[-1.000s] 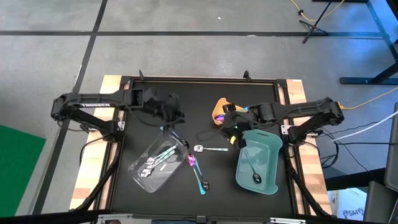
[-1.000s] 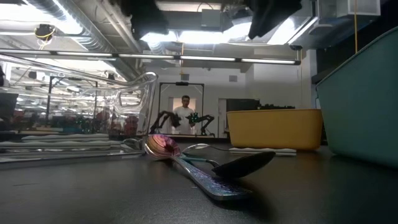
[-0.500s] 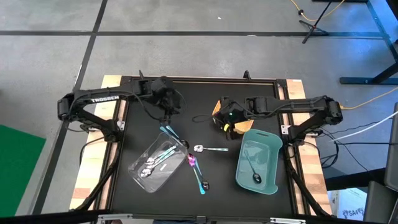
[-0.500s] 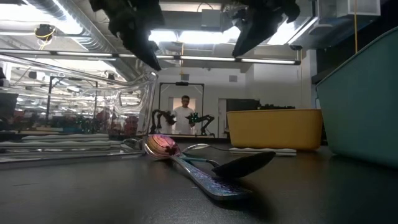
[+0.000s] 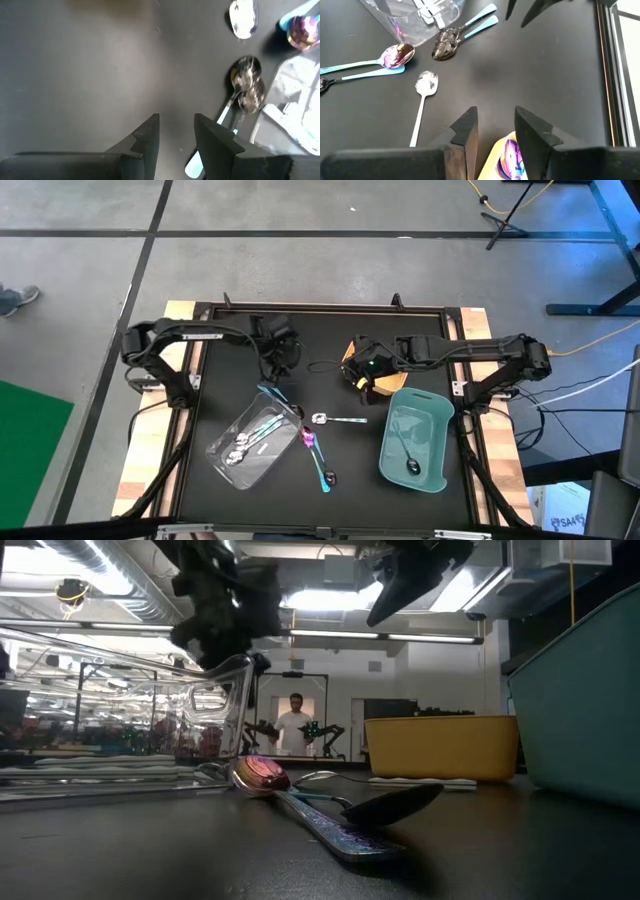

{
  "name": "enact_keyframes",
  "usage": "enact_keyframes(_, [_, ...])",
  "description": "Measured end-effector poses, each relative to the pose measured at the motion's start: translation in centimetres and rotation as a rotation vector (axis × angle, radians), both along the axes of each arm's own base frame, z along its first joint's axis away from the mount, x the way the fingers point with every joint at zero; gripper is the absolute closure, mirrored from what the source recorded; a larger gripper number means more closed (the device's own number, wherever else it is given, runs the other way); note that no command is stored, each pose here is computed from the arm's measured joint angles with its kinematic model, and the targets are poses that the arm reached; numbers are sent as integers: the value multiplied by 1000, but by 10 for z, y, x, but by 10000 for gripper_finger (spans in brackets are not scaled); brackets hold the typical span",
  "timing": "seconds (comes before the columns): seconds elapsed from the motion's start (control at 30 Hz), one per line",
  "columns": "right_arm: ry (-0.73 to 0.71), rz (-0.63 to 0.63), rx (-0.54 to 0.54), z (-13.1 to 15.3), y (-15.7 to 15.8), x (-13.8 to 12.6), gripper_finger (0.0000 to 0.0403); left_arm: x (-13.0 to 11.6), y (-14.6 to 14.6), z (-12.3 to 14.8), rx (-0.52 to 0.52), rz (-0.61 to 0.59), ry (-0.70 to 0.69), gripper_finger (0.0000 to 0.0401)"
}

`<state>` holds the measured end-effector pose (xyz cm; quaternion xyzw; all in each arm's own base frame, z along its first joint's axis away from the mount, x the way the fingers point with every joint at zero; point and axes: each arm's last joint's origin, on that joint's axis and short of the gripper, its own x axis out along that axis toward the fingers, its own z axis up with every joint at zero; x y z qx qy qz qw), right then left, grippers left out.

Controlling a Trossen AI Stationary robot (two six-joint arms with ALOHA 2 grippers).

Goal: Sort silverware by color (type)
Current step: Put the blue spoon into the blue bin

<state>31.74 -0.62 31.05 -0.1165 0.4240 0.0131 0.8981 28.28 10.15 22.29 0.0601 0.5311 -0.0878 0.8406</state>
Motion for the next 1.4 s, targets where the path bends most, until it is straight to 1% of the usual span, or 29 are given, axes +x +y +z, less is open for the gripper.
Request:
enact_keyframes(0.23, [0, -17, 15, 0, 0, 0, 288, 12, -6, -27, -15, -82, 91, 285])
enact_keyframes(0.37, [-1, -37, 32, 0, 0, 0, 288, 16, -14, -37, -25, -158, 123, 285])
enact_keyframes(0.53, [-1, -37, 32, 0, 0, 0, 288, 17, -18, -39, -79, -239, 98, 285])
enact_keyframes(0.6, [-1, -38, 32, 0, 0, 0, 288, 17, -17, -39, -84, -261, 88, 285])
enact_keyframes(0.7, [-1, -37, 32, 0, 0, 0, 288, 15, -15, -40, -73, -306, 96, 285])
enact_keyframes(0.83, [-1, -36, 31, 0, 0, 0, 288, 9, -15, -41, -36, -400, 135, 285])
enact_keyframes(0.9, [-1, -36, 30, 0, 0, 0, 288, 8, -15, -41, -18, -429, 154, 285])
enact_keyframes(1.07, [-1, -36, 30, 0, 0, 0, 288, 7, -14, -42, 38, -465, 180, 285])
enact_keyframes(1.4, [-1, -36, 30, 0, 0, 0, 288, 0, -4, -42, 30, -432, 210, 285])
